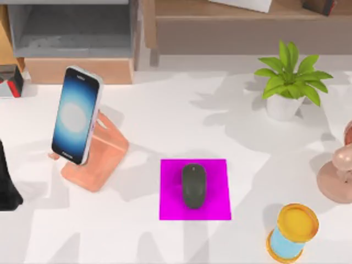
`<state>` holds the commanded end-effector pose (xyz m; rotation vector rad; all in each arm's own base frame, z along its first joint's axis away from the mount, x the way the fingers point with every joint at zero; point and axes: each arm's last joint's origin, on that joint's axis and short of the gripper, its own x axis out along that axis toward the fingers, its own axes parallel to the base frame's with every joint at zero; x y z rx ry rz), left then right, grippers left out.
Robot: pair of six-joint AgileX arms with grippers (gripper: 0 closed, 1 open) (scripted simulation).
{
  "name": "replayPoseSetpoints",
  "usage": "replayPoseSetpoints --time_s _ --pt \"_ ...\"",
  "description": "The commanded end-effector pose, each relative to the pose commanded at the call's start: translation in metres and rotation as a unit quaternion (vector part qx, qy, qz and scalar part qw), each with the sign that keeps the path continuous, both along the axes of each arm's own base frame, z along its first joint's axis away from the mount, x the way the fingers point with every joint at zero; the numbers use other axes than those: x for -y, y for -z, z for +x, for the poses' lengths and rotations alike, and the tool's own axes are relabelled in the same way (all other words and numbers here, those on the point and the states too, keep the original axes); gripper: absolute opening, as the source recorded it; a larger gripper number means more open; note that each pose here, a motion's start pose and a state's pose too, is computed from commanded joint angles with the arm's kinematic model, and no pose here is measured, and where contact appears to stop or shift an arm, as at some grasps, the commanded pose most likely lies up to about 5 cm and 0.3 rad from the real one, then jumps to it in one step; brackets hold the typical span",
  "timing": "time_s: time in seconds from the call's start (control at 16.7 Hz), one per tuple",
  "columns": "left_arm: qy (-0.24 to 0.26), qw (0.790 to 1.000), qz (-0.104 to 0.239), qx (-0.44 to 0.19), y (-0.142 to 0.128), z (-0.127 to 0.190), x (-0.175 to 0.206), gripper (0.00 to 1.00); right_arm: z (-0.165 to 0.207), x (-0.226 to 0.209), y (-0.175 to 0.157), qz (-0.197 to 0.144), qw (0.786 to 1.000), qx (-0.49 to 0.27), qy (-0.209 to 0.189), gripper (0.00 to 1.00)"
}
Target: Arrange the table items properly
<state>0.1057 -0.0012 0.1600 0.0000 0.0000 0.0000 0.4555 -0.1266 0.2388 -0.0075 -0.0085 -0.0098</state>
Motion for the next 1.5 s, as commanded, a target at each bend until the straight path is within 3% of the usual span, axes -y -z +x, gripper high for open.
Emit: replayPoseSetpoints --time_s 0.72,1.5 --pt "0.000 1.000 0.000 0.000 0.0000 0.0000 0.0000 1.00 0.0000 0.0000 0.0000 0.000 1.000 0.000 0.000 0.00" --pt "0.000 1.000 0.000 0.000 0.0000 0.0000 0.0000 1.00 0.0000 0.0000 0.0000 0.000 1.000 0.000 0.000 0.98"
